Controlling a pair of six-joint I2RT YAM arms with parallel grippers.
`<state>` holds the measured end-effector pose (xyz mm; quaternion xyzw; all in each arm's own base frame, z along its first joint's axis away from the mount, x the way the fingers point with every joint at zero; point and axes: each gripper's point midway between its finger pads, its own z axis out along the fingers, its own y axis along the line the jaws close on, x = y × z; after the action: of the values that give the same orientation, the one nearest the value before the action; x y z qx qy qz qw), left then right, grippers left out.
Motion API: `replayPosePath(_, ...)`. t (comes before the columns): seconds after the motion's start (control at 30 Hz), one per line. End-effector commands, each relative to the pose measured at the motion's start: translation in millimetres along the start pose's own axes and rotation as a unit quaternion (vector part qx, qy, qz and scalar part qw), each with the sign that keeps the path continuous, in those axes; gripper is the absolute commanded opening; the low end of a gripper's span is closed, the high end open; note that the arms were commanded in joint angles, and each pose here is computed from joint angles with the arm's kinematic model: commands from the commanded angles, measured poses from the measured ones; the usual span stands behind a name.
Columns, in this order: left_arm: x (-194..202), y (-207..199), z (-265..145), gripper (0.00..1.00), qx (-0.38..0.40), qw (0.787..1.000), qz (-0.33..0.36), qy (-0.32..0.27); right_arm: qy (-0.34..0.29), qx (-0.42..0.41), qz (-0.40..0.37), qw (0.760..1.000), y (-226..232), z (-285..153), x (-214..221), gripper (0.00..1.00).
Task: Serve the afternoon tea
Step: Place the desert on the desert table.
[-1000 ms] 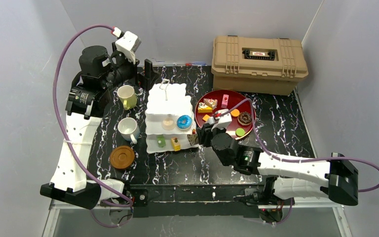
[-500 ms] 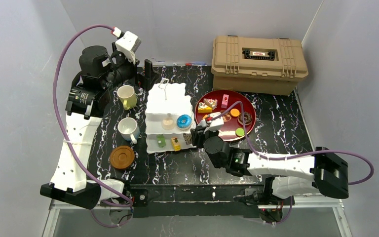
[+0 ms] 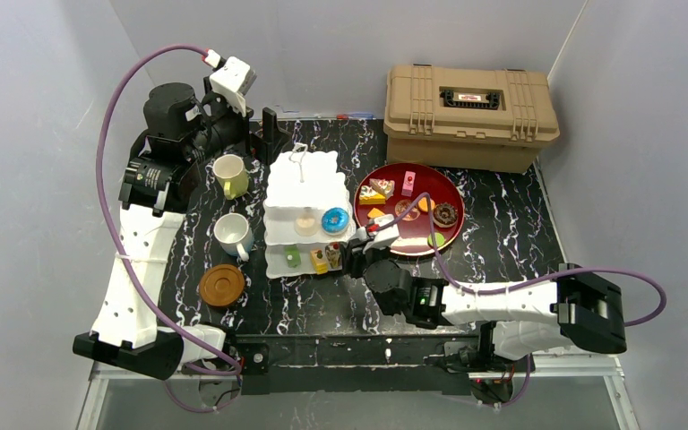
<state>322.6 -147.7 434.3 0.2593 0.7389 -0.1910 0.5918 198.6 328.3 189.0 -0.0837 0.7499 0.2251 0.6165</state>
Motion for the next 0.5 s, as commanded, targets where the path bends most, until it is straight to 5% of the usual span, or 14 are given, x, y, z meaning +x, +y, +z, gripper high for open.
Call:
replayPosePath(0.0, -7.6, -5.4, -7.3, 0.99, 0.010, 1.000, 0.002, -0.011, -0.039, 0.019, 0.029, 0.999, -3.4, -0.6, -16.5, 0.36)
replayPosePath(0.47, -10.6, -6.8, -6.8, 0.99, 0.015, 1.000, -0.001, -0.014, -0.038, 0.025, 0.019, 0.999, -8.4, -4.3, -13.5, 0.59)
